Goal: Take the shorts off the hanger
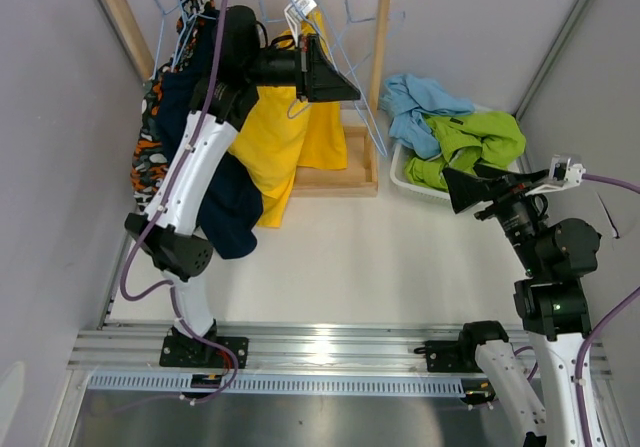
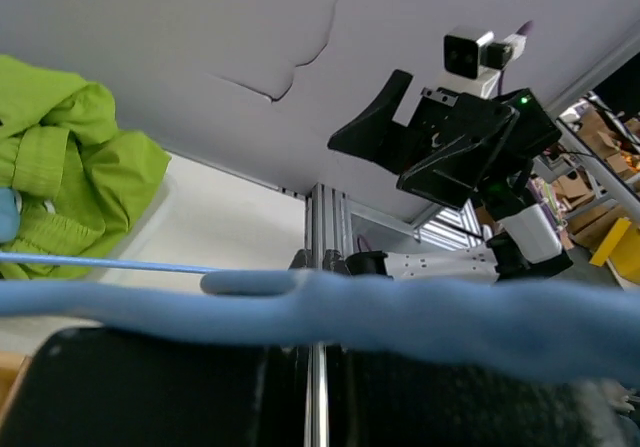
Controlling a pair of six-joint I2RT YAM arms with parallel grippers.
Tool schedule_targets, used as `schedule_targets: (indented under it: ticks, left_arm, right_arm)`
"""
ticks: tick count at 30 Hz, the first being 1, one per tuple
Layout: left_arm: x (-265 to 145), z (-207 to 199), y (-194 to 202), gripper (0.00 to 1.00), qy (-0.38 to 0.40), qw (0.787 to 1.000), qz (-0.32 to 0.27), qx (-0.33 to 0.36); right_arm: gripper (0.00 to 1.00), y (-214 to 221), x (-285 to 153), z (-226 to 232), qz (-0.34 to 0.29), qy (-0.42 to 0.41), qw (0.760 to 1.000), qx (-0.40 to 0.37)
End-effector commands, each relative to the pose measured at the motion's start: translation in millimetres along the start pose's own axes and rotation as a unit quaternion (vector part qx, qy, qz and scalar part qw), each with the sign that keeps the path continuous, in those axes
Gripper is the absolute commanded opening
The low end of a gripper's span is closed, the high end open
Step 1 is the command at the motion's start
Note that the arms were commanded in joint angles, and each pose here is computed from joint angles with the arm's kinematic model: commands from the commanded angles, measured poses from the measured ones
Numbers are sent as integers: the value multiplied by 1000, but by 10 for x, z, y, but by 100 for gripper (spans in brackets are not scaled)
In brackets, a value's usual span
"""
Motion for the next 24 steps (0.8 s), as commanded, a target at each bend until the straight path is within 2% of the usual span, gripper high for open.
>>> schedule_targets:
  ticks: [1,4,8,12,13,14,16,17,22,24]
  left_arm:
    - [-104,-194,-251,0,63,997,-16,45]
    - [-201,-231,-308,0,62,996,-23,55]
    - [-402,-255,-311,0,23,997,-34,67]
    - [-612,-381,-259,0,-17,997,-46,67]
    - [-644,-355,-196,0,-30,998,-44,46]
    - [-706,-480,-184,0,-39,996,-49,67]
    - [-754,-461,-72,0,-74,995,-48,45]
    - [-790,-586,-51,0,-77,994,-50,65]
    - [-647,-577,276,0,-88,995,-15,35]
    - [-474,-590,430,0,-90,995,11,29]
  right_arm:
    - [99,-51,2,47,-13,-18,1000,-16]
    - [99,-25,5,37,-11,-19,1000,-16]
    - [100,-8,22,53,-10,-28,1000,-9]
    - [100,-5,34,70,-13,-35,999,0]
    - [100,-2,32,75,-13,-37,999,5]
    - [99,-21,36,87,-19,-40,999,6]
    - [100,-14,38,109,-20,-51,998,9]
    - [99,-18,43,121,-22,-55,998,11]
    - [100,-165,84,217,-39,-79,996,5]
    - [100,-208,89,246,-42,-85,995,3]
Point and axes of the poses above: each gripper's point midway between its finger pads, its own x axis out along the fingers, its own z axis along the line the jaws close on, y = z × x, the point moved 5 cm from there along -x, back along the fingers, and after that the axes turned 6 degrees about -x, right-handed, at the moved point
